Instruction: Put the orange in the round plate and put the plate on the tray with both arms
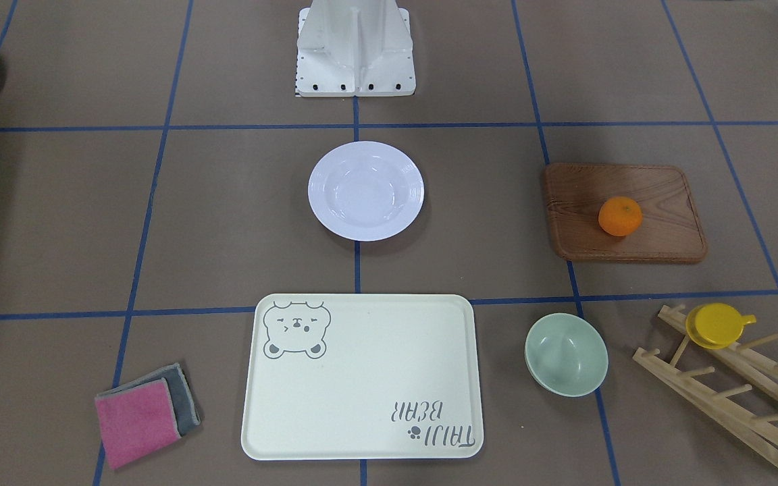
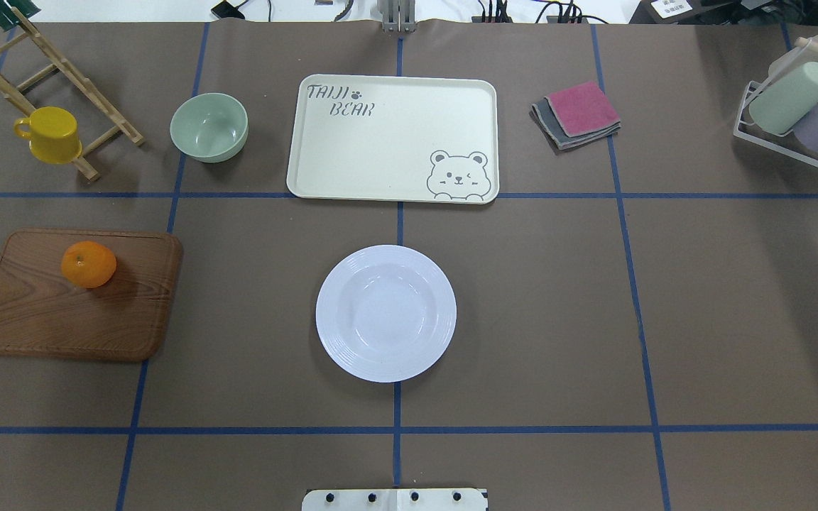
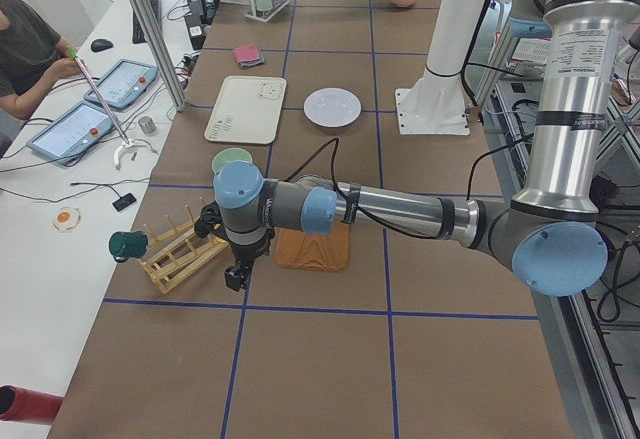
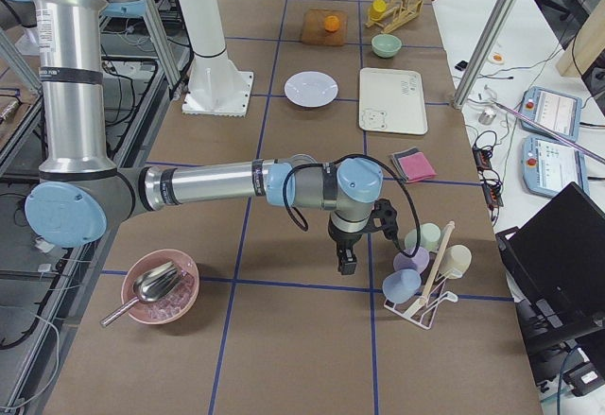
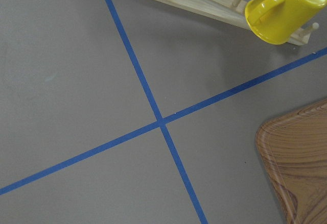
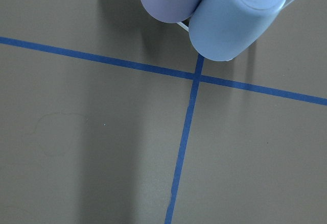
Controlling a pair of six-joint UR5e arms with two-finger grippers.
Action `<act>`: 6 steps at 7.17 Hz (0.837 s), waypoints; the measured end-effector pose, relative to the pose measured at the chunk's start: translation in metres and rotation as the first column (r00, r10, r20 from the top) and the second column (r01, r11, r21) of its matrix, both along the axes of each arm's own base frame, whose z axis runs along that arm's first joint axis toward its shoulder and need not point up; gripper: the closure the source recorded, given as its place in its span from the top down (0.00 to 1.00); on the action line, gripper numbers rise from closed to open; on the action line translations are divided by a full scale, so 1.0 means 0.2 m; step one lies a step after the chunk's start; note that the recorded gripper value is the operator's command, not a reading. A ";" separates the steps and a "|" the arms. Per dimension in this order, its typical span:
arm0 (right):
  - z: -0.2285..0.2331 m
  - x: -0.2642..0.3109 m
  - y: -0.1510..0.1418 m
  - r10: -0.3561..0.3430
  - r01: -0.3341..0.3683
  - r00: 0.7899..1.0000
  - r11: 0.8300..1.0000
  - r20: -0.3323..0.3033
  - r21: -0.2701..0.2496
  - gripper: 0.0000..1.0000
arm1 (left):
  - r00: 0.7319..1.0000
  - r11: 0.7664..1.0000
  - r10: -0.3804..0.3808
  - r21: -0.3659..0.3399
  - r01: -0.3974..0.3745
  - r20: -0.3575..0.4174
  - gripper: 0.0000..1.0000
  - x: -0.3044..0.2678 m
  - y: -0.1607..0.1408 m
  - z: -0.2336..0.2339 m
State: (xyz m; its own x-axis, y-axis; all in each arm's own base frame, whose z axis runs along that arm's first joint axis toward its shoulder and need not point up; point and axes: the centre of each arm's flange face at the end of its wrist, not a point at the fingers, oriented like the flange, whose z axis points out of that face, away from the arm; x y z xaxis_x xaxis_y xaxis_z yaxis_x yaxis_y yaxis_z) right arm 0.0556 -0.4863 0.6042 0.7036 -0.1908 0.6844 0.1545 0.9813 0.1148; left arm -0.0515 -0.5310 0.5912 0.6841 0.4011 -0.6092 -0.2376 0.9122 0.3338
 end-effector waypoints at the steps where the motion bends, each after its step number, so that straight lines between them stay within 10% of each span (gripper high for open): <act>1: 0.01 -0.03 -0.01 -0.012 0.012 1.000 1.000 -0.002 -0.002 1.00 | 1.000 1.000 -0.001 0.007 0.001 0.000 0.99 0.00 0.00 0.00; 6: -0.03 -0.21 -0.07 -0.084 0.084 0.996 0.996 -0.002 0.026 1.00 | 1.000 0.998 0.002 0.055 -0.001 -0.027 0.99 0.02 -0.01 -0.06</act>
State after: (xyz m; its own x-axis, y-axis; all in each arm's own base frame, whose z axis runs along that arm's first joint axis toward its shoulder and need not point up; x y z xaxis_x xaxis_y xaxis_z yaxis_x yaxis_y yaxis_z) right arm 0.0128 -0.4998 0.5988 0.6851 -0.2670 0.6777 0.2361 0.9616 0.1401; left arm -0.0473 -0.5340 0.5799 0.6668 0.4356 -0.6047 -0.2290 0.8919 0.3900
